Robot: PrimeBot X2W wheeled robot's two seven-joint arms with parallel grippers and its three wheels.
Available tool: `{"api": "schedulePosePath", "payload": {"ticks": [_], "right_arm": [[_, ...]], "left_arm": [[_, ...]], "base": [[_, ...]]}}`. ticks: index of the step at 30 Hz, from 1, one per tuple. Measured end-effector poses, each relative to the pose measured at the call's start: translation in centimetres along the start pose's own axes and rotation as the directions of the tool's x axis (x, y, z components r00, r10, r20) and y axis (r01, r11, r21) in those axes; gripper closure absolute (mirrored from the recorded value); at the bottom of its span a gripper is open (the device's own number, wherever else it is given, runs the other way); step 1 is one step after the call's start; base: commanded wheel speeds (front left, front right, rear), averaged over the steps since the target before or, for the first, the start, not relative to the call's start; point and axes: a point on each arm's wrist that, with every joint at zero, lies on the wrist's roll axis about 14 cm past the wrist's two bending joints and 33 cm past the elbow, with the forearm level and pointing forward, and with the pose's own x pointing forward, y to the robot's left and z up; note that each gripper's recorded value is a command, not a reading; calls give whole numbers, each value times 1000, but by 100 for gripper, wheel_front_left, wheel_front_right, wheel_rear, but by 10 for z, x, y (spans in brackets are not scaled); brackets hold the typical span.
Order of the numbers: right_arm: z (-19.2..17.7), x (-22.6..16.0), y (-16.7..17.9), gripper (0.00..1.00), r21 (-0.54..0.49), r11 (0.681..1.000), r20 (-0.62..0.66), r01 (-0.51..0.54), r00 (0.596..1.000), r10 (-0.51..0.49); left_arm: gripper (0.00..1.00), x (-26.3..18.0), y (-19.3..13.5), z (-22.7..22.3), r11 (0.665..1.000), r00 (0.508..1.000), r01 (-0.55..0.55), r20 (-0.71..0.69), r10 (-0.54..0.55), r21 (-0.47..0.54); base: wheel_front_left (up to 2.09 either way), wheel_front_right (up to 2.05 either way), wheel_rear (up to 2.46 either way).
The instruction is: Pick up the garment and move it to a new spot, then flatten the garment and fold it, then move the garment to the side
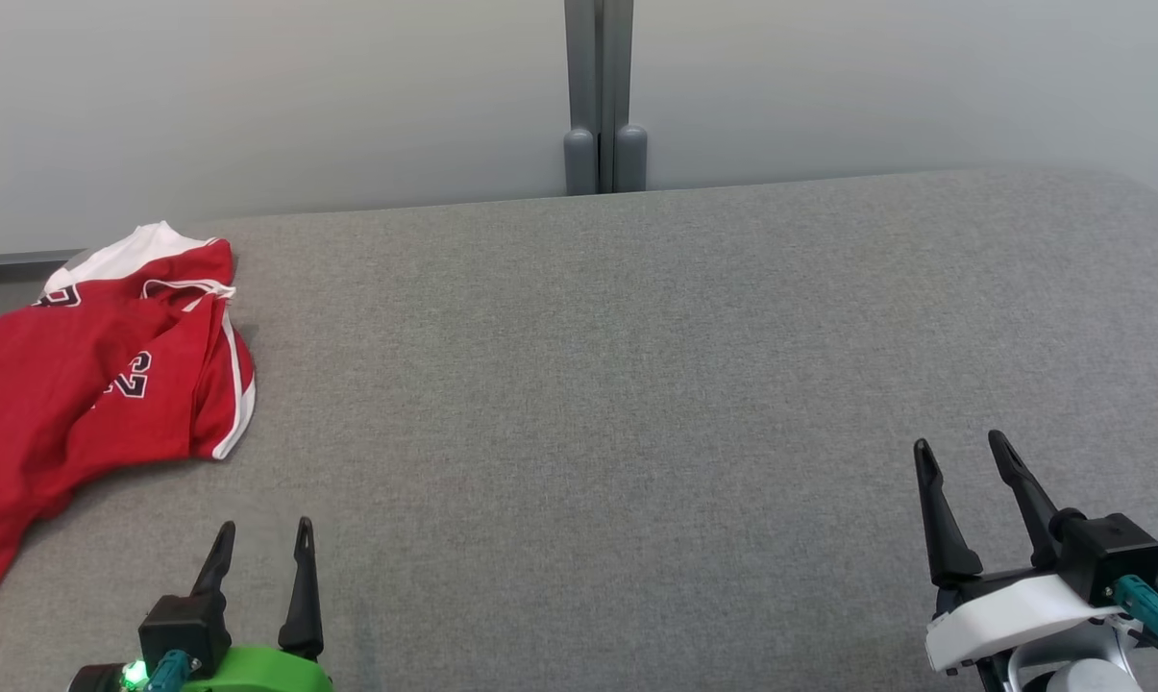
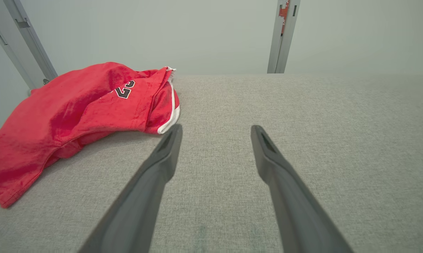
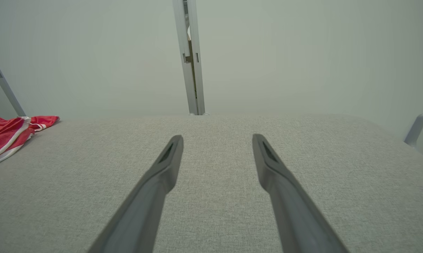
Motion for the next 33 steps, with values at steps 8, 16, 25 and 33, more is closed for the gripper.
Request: {"api": "schedulePosePath", "payload": {"ticks": [8,16,25,33], "right_arm": [[-2,-1,0,0,-24,1000,-1,-4,1000,4],[-5,-3,0,0,-39,999,-9,-7,1000,6],[-6,2,4,0,-40,999,-13,-24,1000,24],[-17,16,45,0,-13,990,-37,-143,989,142]], "left_arm": [[0,-3,-2,-7,1000,1000,14,-15,-14,-1],[0,-3,-4,-11,1000,999,23,-24,-23,3],[0,-4,1,-10,1000,1000,2,-19,-2,-8],[0,-26,30,-9,994,995,-102,-9,102,-25]], "base": [[0,0,0],[0,0,0],[0,0,0],[0,0,0]]}}
